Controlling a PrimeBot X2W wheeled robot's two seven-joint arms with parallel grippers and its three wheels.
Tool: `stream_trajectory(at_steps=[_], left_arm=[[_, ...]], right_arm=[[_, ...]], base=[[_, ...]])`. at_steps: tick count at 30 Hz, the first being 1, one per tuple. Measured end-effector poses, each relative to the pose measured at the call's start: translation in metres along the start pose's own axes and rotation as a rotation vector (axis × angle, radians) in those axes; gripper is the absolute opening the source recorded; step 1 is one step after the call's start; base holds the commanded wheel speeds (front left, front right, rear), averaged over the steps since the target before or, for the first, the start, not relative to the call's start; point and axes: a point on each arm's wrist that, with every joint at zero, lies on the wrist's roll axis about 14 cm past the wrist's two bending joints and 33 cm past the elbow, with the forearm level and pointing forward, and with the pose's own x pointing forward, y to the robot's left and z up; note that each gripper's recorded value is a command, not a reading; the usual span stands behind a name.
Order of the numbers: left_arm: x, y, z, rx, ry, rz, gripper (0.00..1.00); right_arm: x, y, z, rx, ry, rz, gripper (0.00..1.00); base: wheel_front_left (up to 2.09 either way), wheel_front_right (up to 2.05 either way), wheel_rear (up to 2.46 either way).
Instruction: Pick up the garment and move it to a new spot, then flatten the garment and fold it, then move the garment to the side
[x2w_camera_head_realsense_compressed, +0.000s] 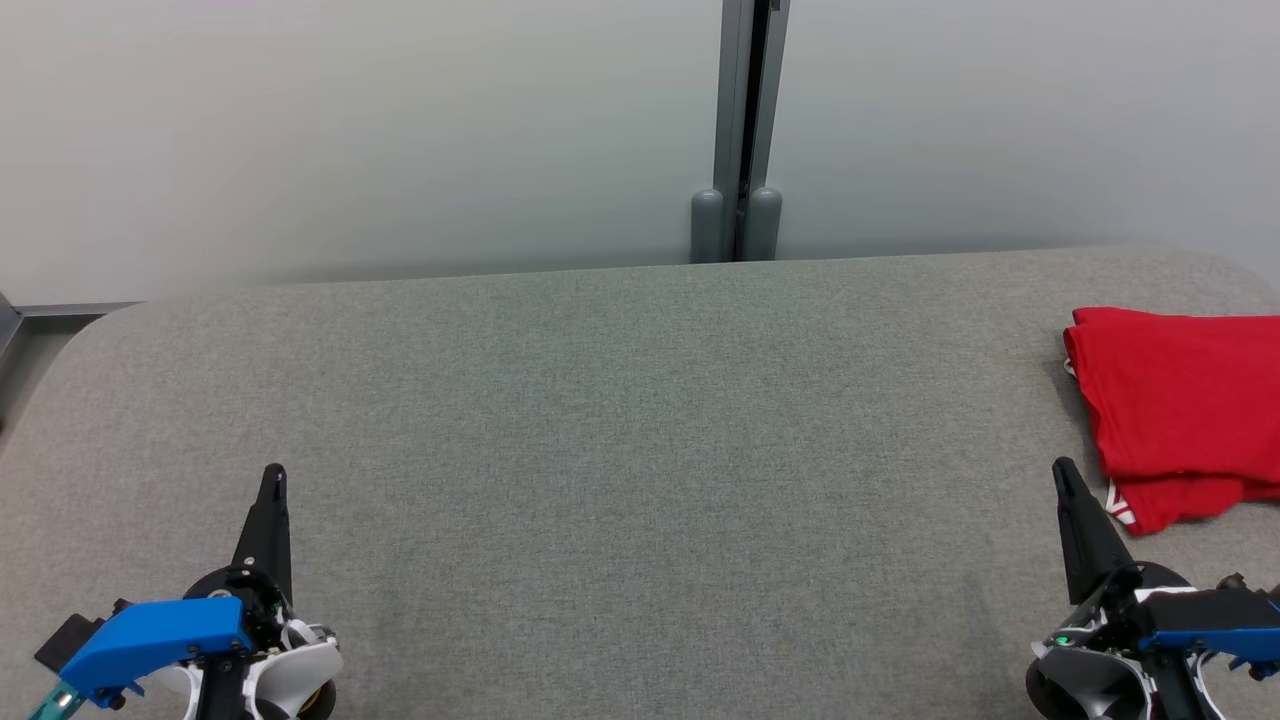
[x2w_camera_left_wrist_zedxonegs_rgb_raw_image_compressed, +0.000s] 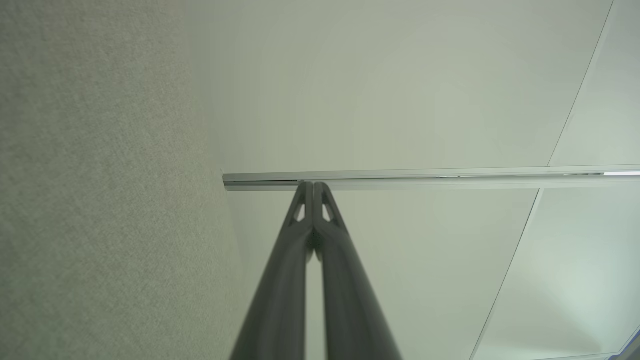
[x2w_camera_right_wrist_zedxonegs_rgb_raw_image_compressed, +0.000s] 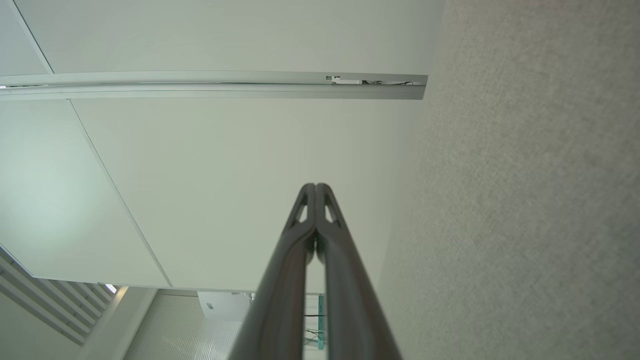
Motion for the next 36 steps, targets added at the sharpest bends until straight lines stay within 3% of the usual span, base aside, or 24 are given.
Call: stream_trajectory(at_steps=[36], left_arm=[[0.0,0.0,0.0,0.0,0.0,0.0,0.0]], right_arm=[[0.0,0.0,0.0,0.0,0.0,0.0,0.0]], base=[[0.0,0.0,0.0]])
